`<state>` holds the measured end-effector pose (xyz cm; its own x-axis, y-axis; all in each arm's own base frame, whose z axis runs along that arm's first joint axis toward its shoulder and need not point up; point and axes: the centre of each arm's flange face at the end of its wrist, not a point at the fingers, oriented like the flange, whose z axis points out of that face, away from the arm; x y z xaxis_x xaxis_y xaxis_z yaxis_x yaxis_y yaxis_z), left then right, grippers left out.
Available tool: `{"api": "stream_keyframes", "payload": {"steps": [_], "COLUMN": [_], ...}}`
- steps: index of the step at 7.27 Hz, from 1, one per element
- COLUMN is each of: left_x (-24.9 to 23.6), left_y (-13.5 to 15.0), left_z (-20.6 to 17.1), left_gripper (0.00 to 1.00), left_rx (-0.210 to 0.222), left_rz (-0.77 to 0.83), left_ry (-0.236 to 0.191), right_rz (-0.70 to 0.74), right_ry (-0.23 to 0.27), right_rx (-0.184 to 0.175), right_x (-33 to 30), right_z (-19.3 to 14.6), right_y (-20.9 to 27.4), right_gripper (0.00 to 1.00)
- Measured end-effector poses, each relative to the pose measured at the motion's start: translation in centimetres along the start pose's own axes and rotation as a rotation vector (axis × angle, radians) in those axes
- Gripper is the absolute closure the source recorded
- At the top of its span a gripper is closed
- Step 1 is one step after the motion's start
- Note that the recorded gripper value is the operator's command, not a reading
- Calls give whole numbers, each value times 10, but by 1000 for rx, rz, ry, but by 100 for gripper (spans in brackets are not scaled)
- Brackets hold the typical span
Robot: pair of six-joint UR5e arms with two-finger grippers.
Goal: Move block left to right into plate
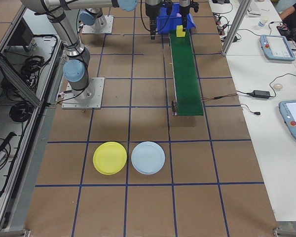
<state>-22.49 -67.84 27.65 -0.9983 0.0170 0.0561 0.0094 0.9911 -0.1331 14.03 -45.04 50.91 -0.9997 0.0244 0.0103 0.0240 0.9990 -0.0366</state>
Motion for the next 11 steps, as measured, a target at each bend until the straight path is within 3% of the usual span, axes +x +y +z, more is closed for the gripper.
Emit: {"api": "stream_keyframes", "payload": {"steps": [1, 3, 4, 5, 8, 11], "left_x": [0, -5, -24, -59, -169, -213], "left_y": [5, 23, 29, 26, -10, -22], "left_z": [-9, -85, -119, -128, -73, -8], "left_gripper": [0, 0, 0, 0, 0, 0], "left_rx": [12, 18, 15, 2, -69, -105], "left_rz": [6, 24, 14, -25, -124, -154], "left_ry": [2, -3, -16, -26, -37, -36], "right_rz": [0, 0, 1, 1, 1, -10], "right_ry": [-1, -1, -1, -1, -1, -10], "right_rx": [1, 2, 2, 2, 2, 17], "right_x": [0, 0, 0, 0, 0, 0], "right_z": [0, 0, 0, 0, -1, 3], "right_y": [0, 0, 0, 0, 0, -8], "right_gripper": [0, 0, 0, 0, 0, 0]}}
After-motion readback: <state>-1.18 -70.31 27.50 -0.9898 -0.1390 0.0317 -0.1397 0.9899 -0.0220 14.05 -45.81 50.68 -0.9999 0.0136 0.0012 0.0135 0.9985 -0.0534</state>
